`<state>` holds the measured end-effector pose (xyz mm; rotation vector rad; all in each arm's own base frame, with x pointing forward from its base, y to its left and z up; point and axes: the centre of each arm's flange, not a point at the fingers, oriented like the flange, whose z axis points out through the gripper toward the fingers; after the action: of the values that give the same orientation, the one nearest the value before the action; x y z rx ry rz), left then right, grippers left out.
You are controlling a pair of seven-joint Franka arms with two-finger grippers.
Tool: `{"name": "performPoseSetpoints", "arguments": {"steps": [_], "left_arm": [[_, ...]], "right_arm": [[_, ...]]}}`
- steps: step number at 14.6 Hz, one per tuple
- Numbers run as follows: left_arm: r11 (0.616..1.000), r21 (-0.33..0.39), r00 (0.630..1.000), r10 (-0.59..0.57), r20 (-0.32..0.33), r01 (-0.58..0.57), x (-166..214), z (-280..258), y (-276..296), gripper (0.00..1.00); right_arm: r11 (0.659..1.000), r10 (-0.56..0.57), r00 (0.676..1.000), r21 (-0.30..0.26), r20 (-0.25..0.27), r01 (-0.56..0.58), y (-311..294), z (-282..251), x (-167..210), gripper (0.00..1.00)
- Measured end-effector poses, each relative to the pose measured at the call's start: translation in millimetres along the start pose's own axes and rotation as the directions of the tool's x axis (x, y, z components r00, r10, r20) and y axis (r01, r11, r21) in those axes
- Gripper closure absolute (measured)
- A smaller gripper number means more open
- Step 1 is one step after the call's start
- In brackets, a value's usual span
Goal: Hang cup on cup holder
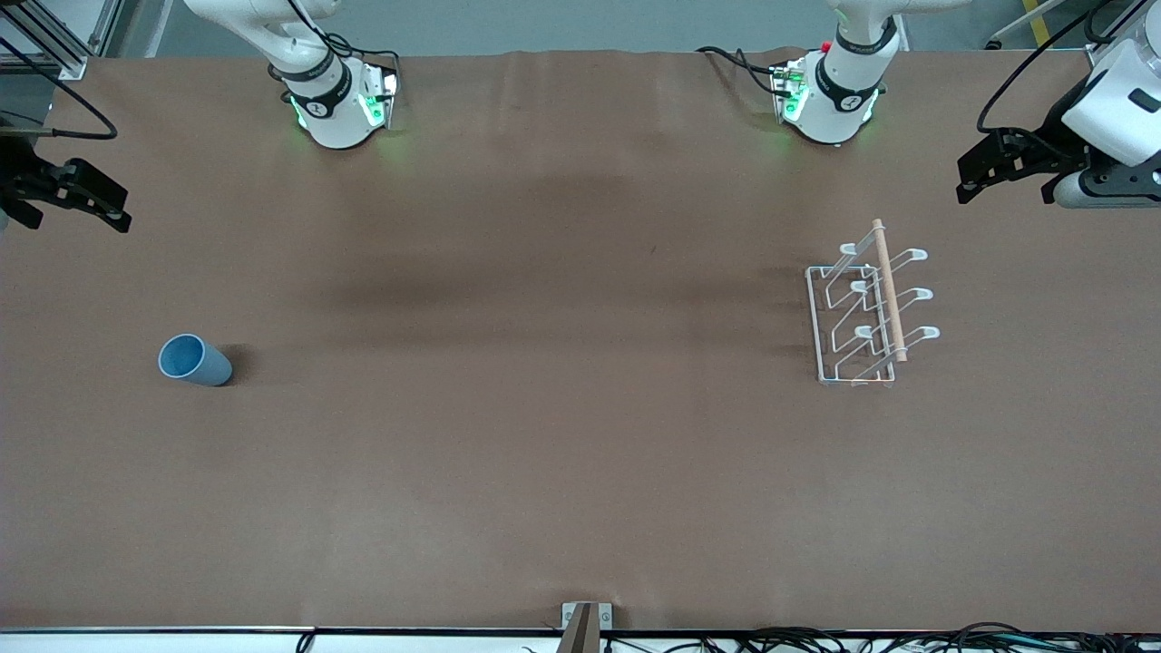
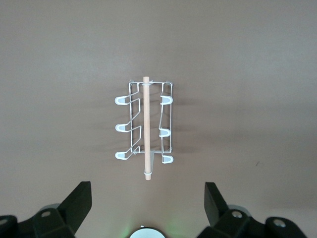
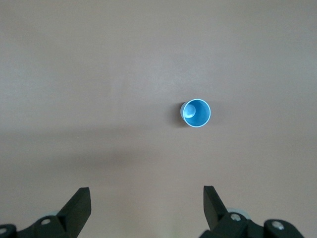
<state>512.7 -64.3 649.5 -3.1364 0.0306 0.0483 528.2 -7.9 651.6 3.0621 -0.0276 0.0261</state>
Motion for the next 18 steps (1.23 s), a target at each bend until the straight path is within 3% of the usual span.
{"name": "performPoseSetpoints", "arguments": {"steps": [18], "left_arm": [[1.0, -0.001, 1.0, 0.009, 0.009, -0.009, 6.1, 5.1, 4.3, 0.0]], "right_arm": [[0.999, 0.045, 0.999, 0.0, 0.013, -0.045, 25.6, 21.1, 7.2, 0.0]]}}
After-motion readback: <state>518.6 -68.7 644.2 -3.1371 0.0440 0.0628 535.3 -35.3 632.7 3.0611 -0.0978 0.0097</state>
